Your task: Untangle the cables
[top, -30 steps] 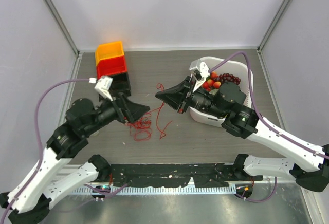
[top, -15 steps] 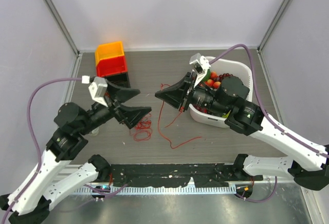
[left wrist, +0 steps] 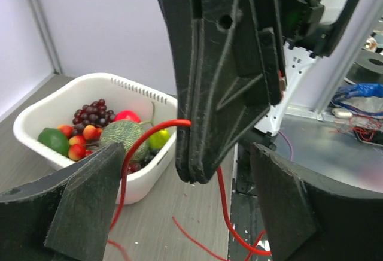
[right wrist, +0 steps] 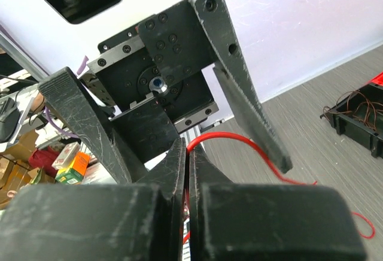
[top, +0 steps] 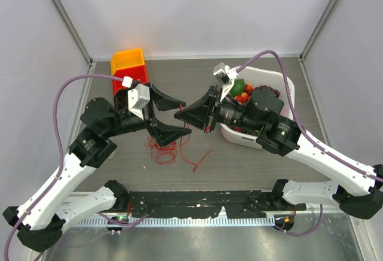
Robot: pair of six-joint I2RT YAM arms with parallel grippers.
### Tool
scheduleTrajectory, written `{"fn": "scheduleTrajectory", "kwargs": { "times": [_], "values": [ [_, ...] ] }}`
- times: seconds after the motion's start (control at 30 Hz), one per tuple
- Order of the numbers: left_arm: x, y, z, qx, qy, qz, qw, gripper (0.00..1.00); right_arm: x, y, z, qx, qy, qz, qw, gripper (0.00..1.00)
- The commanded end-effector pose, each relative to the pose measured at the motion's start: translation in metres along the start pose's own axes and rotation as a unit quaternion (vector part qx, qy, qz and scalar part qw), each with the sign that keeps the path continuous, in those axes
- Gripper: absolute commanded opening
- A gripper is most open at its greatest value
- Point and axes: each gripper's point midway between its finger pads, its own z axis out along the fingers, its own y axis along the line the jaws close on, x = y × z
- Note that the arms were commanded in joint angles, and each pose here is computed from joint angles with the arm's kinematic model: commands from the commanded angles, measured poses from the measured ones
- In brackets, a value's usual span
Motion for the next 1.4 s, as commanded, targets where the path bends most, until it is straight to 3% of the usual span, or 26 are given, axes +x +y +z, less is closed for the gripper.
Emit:
{"fn": "scheduleTrajectory", "kwargs": {
  "times": [0.0,0.2,0.3,0.4,0.47,0.57,0.6,0.67,0.8,0.97,1.17,1.37],
  "values": [
    [-0.012,-0.019,-0.001,0.050,-0.016,0.008,0.999,0.84,-0.040,0.026,-0.007,-0.035,-0.059,-0.010,0.998,0.01],
    [0.000,0.007,0.011,-0.004,-0.006,-0.038,0.999,0.62,-0.049,0.032,-0.006,-0.049,-0.081,-0.007,0.996,0.01],
    [0.009,0.015,0.022,-0.005,0.009,-0.061,0.998,0.47,-0.051,0.032,-0.003,-0.052,-0.085,-0.005,0.995,0.01],
    [0.007,0.017,0.026,-0.004,0.011,-0.065,0.998,0.14,-0.050,0.029,-0.003,-0.045,-0.086,-0.007,0.995,0.01],
    [0.007,0.019,0.023,-0.015,0.011,-0.066,0.998,0.00,-0.045,0.017,-0.003,-0.017,-0.079,-0.013,0.997,0.01],
    [0.010,0.025,0.016,-0.049,0.000,-0.073,0.996,0.00,-0.041,-0.015,-0.007,0.068,-0.078,-0.029,0.994,0.09],
    [0.010,0.029,0.012,-0.066,-0.006,-0.075,0.995,0.00,-0.033,-0.034,-0.014,0.117,-0.064,-0.032,0.990,0.23],
    [0.014,0.044,0.004,-0.125,-0.008,-0.094,0.988,0.00,-0.026,-0.052,-0.026,0.164,-0.057,-0.045,0.984,0.40],
    [0.023,0.068,-0.017,-0.230,0.005,-0.139,0.963,0.00,-0.007,-0.080,-0.058,0.228,-0.031,-0.061,0.971,0.64],
    [0.029,0.077,-0.031,-0.287,0.040,-0.168,0.942,0.00,0.035,-0.067,-0.063,0.155,0.040,-0.078,0.984,0.73],
    [0.020,0.065,-0.023,-0.253,0.037,-0.179,0.950,0.00,0.066,-0.043,-0.021,0.019,0.103,-0.083,0.991,0.75],
    [0.003,0.046,-0.010,-0.194,0.030,-0.201,0.960,0.00,0.079,-0.050,0.006,-0.016,0.101,-0.093,0.990,0.74]
  ]
}}
